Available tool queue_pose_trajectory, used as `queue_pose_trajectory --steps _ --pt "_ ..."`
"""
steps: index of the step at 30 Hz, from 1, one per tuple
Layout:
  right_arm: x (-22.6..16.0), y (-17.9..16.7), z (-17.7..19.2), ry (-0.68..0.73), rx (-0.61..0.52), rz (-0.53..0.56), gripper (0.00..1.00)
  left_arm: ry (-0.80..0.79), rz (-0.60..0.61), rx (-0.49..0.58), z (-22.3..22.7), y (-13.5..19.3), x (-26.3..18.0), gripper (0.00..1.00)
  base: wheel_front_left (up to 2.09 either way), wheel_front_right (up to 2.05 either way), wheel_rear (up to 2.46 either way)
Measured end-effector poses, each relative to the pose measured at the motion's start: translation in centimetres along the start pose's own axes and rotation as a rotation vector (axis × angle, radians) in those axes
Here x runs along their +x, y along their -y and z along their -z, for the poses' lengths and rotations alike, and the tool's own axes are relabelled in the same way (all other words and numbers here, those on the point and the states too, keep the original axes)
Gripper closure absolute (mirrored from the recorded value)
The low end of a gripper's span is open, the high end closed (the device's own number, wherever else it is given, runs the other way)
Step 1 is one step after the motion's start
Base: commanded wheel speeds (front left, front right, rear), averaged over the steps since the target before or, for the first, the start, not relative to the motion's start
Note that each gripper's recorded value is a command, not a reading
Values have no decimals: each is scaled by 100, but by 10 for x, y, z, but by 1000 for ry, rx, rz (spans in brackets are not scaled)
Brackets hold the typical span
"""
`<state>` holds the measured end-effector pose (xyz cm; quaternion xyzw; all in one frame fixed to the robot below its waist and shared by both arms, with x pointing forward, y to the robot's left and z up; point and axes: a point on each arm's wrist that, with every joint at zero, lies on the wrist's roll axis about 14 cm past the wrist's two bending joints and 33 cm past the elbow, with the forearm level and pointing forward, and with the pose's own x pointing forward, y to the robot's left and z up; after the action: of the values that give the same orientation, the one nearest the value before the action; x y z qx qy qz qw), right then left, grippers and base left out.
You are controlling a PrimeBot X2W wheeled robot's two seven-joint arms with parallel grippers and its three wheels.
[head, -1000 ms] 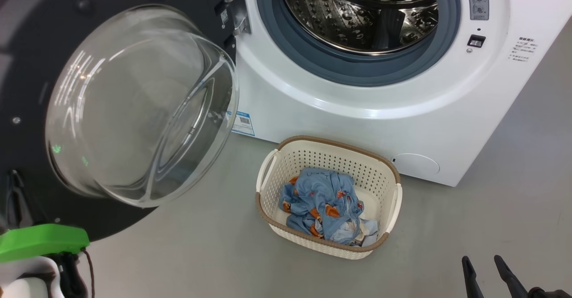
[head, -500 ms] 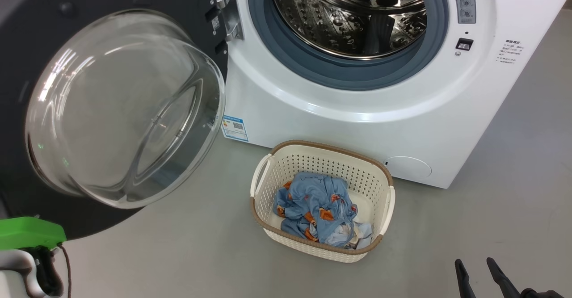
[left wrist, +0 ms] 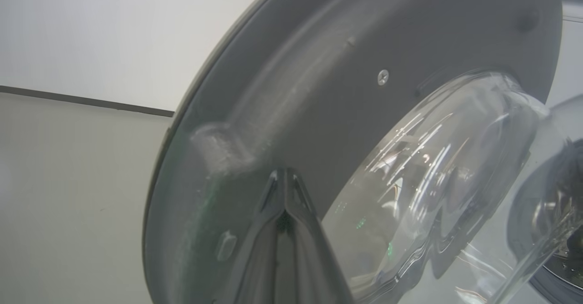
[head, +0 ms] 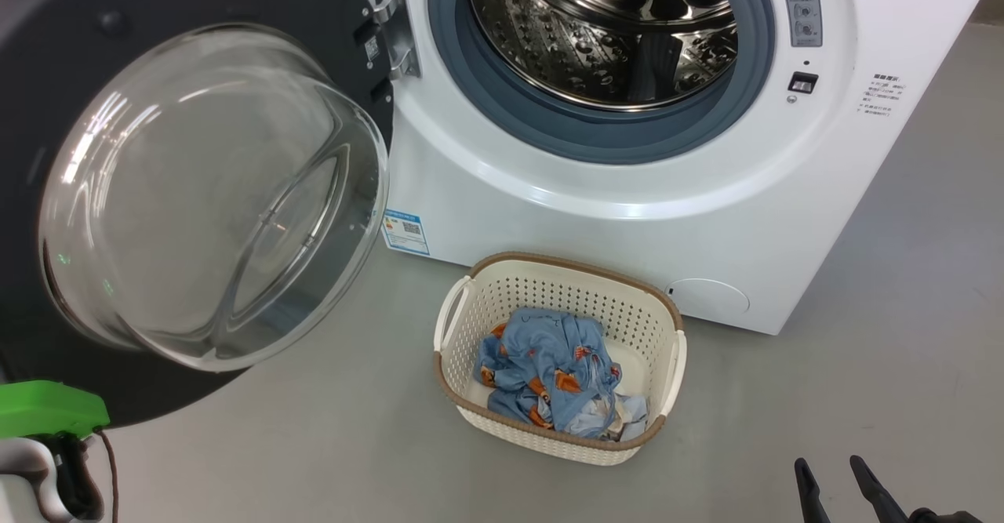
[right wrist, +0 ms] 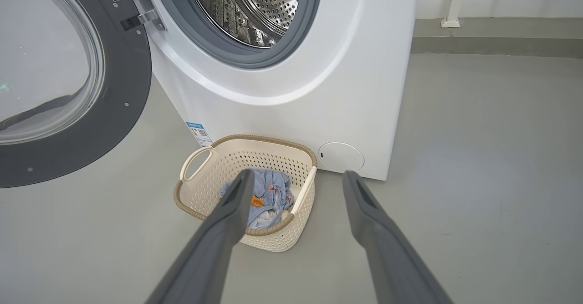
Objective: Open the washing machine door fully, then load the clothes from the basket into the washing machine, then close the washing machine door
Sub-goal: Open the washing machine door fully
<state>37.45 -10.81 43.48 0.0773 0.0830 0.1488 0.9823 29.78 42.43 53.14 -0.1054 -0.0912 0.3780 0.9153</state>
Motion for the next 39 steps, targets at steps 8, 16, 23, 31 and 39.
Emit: queue_pose_trajectory --steps 8,16,23,31,39 --pt "-3 -1 -3 11 3 3 0 98 31 -14 -29 6 -3 36 0 0 0" --pt "-6 -2 -7 26 15 11 0 105 122 -43 -27 29 -29 0 0 0 0" --pt "-11 -2 -9 36 24 20 0 85 255 -69 -21 70 -57 0 0 0 0" --pt "-19 3 -24 91 33 50 0 -28 396 -63 14 108 -93 0 0 0 0" --pt "-32 9 -45 166 27 83 0 -168 510 -34 55 132 -125 0 0 0 0"
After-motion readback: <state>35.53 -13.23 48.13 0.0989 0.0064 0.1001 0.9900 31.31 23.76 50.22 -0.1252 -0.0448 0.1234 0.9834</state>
